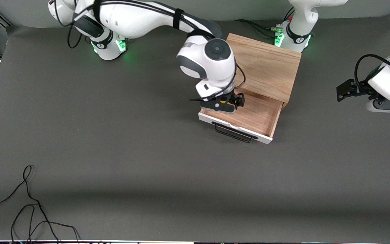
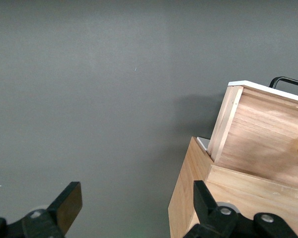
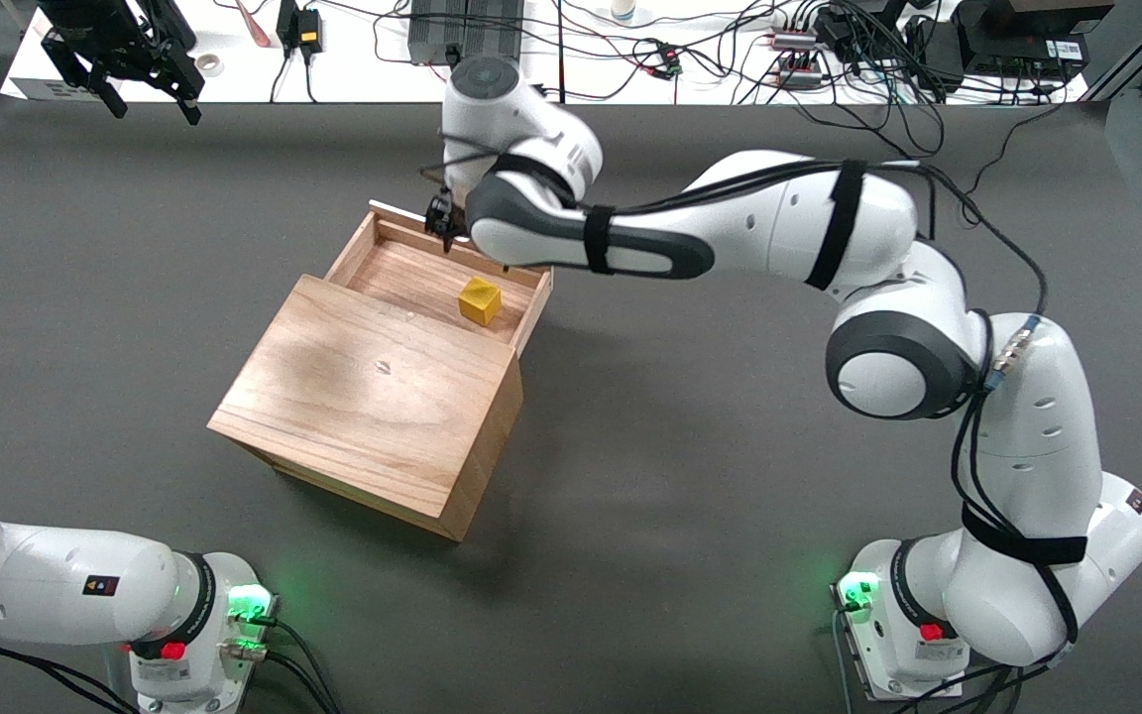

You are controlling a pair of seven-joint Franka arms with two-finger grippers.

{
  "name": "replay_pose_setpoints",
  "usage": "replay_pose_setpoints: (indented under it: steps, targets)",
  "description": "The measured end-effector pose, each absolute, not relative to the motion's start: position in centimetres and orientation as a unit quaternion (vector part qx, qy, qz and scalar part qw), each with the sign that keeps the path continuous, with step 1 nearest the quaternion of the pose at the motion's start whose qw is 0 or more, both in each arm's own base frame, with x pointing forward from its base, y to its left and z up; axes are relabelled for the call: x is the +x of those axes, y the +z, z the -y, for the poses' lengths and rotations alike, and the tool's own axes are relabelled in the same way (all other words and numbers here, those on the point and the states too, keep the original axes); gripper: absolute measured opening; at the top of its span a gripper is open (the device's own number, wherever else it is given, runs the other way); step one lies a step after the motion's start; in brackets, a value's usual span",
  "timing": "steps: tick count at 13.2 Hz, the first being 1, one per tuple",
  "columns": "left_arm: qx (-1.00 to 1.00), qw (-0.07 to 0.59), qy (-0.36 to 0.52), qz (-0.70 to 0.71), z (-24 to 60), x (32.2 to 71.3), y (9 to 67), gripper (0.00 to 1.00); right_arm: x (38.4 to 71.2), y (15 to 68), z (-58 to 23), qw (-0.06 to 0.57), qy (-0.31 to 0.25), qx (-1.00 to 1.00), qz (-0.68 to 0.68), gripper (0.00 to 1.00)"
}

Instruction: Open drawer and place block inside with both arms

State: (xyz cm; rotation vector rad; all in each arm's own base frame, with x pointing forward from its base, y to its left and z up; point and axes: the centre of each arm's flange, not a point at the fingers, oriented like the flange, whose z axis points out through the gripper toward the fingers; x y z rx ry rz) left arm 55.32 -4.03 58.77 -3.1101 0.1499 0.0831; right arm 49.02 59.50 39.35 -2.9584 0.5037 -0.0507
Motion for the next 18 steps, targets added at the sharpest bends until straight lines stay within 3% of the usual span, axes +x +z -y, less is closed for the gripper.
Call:
replay_pose_setpoints:
  steps: [4,10,18]
  targets:
    - [-0.998,0.013,0.027,-0.048,4.0,55.3,58.8,1.00,53.5,47.1,-52.8,0.068,-0.038,-0.978,-0.193,1.00]
    - [-0.998,0.013,0.026,-0.048,4.0,55.3,58.8,1.00,56.1,56.6,-41.6,0.045,-0.013,-0.984,-0.173,1.00]
    - [-0.998,0.013,0.026,-0.049,4.2,55.3,58.9,1.00,60.0,61.3,-28.3,0.045,-0.004,-0.986,-0.162,1.00]
